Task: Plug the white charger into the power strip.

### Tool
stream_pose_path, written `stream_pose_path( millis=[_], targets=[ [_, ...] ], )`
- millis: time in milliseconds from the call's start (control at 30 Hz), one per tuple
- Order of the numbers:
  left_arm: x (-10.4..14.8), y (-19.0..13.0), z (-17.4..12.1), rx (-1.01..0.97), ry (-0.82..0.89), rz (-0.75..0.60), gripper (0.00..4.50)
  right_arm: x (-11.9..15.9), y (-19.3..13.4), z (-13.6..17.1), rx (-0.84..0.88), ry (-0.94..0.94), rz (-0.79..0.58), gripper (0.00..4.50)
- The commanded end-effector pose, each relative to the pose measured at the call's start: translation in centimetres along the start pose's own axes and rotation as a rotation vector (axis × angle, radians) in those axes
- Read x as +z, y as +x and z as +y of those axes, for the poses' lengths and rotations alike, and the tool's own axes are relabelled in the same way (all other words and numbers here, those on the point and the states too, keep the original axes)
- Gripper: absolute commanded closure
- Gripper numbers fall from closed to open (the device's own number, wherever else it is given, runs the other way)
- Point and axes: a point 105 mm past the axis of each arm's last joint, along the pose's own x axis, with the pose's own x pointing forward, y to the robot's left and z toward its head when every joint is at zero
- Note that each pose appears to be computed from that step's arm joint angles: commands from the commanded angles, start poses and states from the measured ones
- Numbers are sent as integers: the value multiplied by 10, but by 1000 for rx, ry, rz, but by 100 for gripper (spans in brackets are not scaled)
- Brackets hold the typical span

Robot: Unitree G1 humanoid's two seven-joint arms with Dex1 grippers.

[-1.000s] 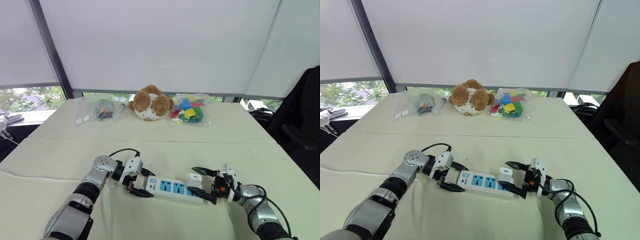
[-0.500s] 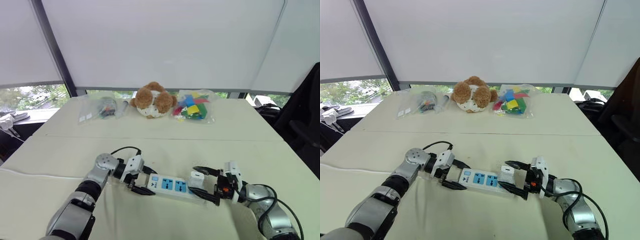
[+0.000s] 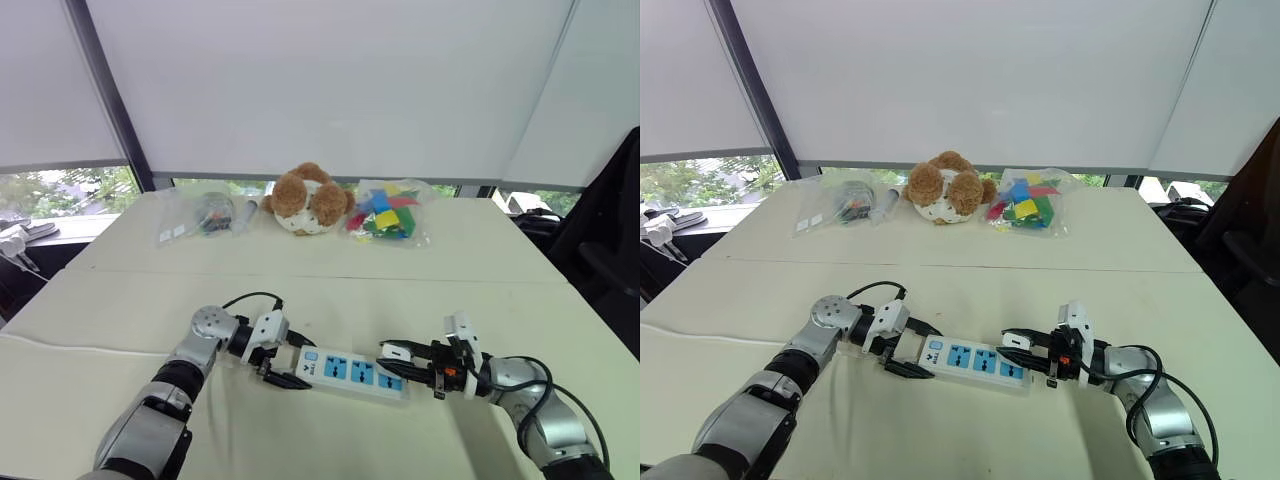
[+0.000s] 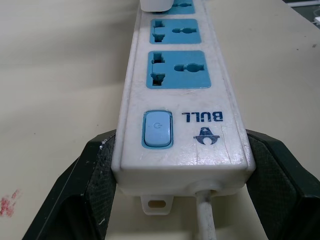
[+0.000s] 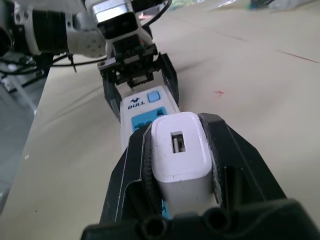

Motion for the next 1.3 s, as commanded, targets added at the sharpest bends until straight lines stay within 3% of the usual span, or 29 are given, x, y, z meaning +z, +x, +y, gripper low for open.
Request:
stream_pose_path(
  millis=[33, 333, 467, 567, 733, 833, 1000, 1100, 1300],
  targets=[
    [-29, -2, -8, 33, -85, 112, 150, -26, -7, 7, 33, 29, 120, 368],
    [-26, 0, -5, 38, -71, 109, 150, -43, -11, -5, -12, 106, 146, 368],
    [-26, 1, -4, 43, -72, 110, 150, -37, -12, -9, -23, 82, 116, 168],
    [-26, -1, -3, 56, -67, 107, 150, -2, -16, -14, -70, 21, 2, 17],
    [-21, -10, 6, 137, -69, 80, 150, 52, -34, 1, -132, -77, -78, 17],
    [-16, -16, 12, 197, -107, 36, 2, 67, -50, 20, -167, -61, -50, 9],
    [1, -26, 18, 275, -126, -65, 2, 62, -82, 38, -254, 38, 47, 9],
    [6, -33, 16, 301, -129, -58, 2, 54, -96, 45, -278, 119, 89, 9],
    [16, -78, -11, 398, -262, -36, 2, 25, -123, 56, -361, 293, 136, 9]
  ],
)
